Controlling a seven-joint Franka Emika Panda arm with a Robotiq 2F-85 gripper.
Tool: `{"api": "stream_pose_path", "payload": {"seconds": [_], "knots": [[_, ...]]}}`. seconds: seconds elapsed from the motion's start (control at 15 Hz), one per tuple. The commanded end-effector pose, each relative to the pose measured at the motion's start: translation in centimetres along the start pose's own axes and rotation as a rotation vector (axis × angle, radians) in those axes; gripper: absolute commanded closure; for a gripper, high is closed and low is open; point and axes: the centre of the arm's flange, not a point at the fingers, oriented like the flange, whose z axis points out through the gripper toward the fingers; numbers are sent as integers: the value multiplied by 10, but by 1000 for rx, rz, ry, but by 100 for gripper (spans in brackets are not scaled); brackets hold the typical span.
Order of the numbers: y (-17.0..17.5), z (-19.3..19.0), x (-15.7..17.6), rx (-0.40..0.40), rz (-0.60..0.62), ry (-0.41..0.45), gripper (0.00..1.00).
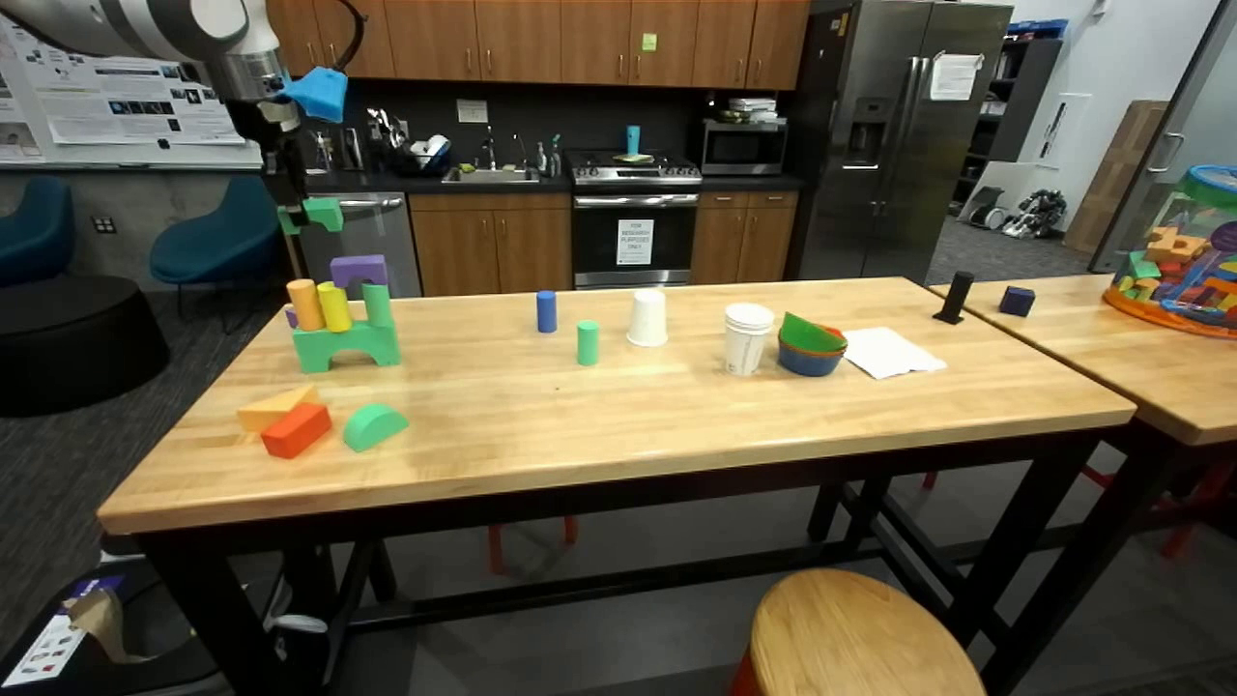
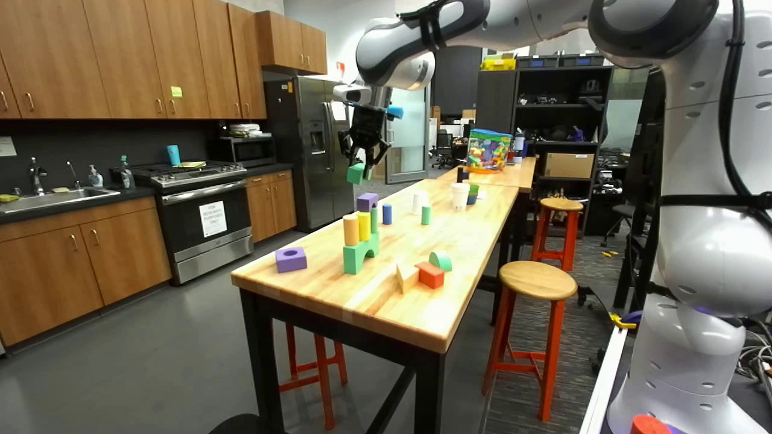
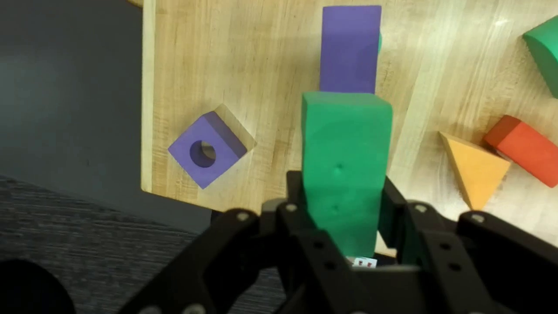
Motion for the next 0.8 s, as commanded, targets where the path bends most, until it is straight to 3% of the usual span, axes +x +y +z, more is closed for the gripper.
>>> {"api": "stream_pose_path", "payload": {"seconds": [0.0, 0.07, 0.73], "knots": [[15, 10, 23, -62, 98, -14, 85], [8, 5, 10, -33, 54, -5, 60], [15, 13, 20, -46, 90, -1, 60]]}}
